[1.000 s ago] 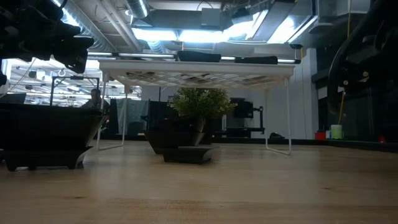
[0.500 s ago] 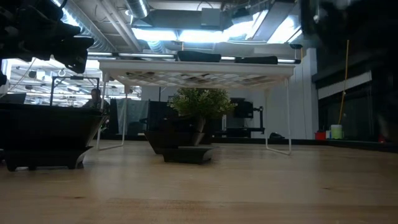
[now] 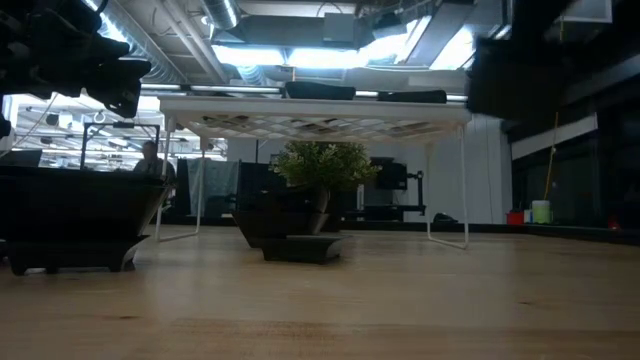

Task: Pick & Place Mini shaped plates
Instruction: Stack the black square plate on top of the black square plate on the shelf

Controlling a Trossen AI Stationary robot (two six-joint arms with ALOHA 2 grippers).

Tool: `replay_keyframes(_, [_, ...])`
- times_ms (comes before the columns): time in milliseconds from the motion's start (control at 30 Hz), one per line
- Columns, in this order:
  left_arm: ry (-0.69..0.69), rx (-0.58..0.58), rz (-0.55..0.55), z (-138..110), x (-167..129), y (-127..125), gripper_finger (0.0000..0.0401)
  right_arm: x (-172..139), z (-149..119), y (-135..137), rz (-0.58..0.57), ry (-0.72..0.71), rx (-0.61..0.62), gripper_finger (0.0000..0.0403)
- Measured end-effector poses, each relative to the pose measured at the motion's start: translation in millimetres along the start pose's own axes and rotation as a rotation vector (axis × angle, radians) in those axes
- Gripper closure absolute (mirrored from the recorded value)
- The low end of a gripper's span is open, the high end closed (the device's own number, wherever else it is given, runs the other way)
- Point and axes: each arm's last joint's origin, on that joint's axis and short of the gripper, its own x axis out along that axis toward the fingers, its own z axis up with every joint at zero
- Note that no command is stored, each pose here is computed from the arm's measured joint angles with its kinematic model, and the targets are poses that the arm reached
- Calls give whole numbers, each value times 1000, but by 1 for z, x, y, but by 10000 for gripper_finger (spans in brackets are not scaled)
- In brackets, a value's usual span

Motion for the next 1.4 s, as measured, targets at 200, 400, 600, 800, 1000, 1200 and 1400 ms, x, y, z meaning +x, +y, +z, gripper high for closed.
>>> replay_keyframes(200, [0, 0, 0, 0, 0, 0, 258, -9, 15, 0, 22, -84, -91, 394])
replay_keyframes(400, [0, 0, 0, 0, 0, 0, 258, -4, 28, 0, 50, -118, -178, 394])
replay_keyframes(600, [0, 0, 0, 0, 0, 0, 258, -4, 37, 6, 101, -191, -348, 394])
replay_keyframes(800, [0, 0, 0, 0, 0, 0, 258, -7, 46, 14, 153, -294, -501, 394])
replay_keyframes(1000, [0, 0, 0, 0, 0, 0, 258, -8, 55, 19, 173, -385, -629, 394])
replay_keyframes(1200, [0, 0, 0, 0, 0, 0, 258, -5, 68, 16, 165, -438, -716, 394])
replay_keyframes(1400, [0, 0, 0, 0, 0, 0, 258, -3, 83, 11, 134, -506, -819, 394])
